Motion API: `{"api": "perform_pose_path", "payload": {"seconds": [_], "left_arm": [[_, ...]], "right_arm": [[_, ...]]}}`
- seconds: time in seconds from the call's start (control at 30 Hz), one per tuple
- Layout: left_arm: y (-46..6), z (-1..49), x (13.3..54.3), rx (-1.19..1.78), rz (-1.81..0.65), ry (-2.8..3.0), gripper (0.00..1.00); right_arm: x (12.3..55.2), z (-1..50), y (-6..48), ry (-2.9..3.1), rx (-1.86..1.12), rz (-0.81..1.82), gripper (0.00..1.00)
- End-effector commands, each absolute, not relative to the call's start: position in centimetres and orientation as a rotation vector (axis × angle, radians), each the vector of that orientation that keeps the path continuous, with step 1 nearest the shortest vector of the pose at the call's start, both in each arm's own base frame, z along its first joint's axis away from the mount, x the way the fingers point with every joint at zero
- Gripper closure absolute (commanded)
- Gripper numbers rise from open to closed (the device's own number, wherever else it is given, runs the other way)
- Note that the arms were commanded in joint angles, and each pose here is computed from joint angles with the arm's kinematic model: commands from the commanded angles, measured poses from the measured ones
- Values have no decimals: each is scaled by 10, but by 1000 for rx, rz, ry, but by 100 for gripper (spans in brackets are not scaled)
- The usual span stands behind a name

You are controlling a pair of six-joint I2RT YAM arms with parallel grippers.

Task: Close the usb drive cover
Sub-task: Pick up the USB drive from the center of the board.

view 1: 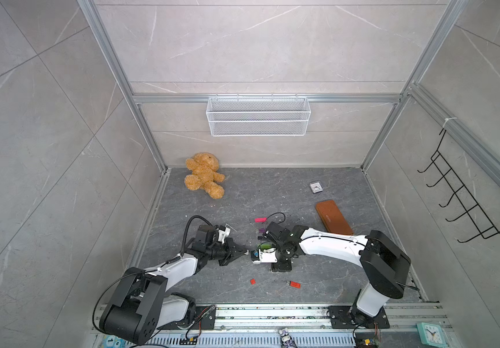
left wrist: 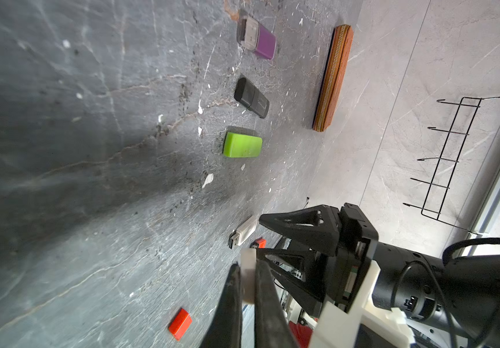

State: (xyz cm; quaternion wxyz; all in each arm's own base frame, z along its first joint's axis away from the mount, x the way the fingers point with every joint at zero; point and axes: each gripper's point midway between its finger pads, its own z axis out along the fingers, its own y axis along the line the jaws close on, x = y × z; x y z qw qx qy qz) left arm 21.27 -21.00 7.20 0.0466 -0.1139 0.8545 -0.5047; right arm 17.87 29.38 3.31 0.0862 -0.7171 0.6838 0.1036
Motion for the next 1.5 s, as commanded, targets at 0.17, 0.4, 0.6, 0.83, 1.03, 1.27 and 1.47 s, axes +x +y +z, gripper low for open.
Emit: {"api": "perform_pose_path", "payload": {"seconds": [0.17, 0.4, 0.6, 0.83, 1.03, 1.27, 1.47], "left_arm": [[-213, 81, 216, -294, -1544, 2588, 94], [-213, 80, 216, -295, -1544, 2590, 94], [-213, 82, 217, -293, -1546, 2590, 94], [-214, 83, 216, -284, -1553, 2588, 94], [-215, 87, 216, -273, -1572, 2577, 94], [-221, 94, 210, -219, -1629, 2560, 94], [-227, 99, 208, -175, -1654, 2550, 94]], "right_arm": [[173, 5, 268, 2124, -2201, 180, 56], [173, -3, 266, 2133, -2192, 157, 56], [173, -4, 266, 2125, -2197, 152, 64], [167, 6, 278, 2088, -2167, 234, 76], [174, 28, 303, 2095, -2018, 333, 79], [182, 56, 338, 2039, -1832, 505, 80], [188, 68, 354, 1979, -1720, 583, 80]]}}
